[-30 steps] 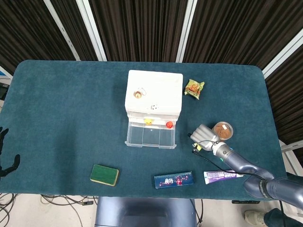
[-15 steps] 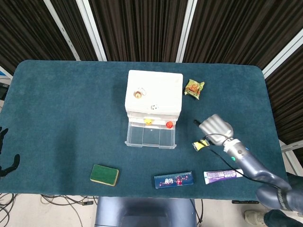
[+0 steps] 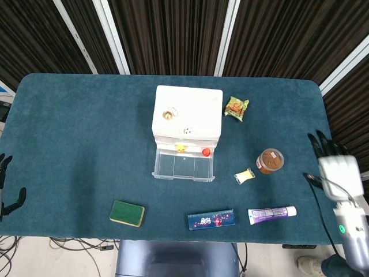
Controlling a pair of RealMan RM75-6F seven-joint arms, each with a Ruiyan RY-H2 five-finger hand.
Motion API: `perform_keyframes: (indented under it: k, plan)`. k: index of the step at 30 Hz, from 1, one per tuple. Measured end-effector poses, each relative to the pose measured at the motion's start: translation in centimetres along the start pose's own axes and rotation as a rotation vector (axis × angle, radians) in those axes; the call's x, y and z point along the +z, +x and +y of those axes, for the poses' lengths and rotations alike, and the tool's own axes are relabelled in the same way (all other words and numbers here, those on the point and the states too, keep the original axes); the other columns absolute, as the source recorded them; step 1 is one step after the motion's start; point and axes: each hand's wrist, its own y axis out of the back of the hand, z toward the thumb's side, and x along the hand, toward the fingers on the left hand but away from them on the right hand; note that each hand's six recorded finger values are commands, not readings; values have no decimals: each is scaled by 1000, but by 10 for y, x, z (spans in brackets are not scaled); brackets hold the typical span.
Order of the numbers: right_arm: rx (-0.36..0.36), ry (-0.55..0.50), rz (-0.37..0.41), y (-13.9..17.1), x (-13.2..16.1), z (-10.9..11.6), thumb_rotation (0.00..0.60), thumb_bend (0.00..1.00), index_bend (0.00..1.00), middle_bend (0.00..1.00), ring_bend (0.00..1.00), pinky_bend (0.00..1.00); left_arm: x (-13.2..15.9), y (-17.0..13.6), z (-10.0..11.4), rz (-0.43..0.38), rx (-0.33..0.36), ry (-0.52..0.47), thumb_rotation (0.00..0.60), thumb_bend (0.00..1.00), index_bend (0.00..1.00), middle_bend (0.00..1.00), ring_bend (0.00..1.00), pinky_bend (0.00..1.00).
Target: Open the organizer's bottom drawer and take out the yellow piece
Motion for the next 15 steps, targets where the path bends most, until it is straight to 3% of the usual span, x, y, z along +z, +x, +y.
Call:
perform_keyframes:
  k: [7, 15]
  plan:
    - [35, -56, -43, 47, -3, -36, 600, 104, 65, 62, 198, 242, 5, 0, 6, -35, 24, 27, 600, 403, 11, 0, 0, 0]
    - [41, -76, 30, 59, 7, -52, 600, 93, 65, 62, 199, 235, 7, -1, 9, -68, 27, 54, 600, 402, 11, 0, 0, 0]
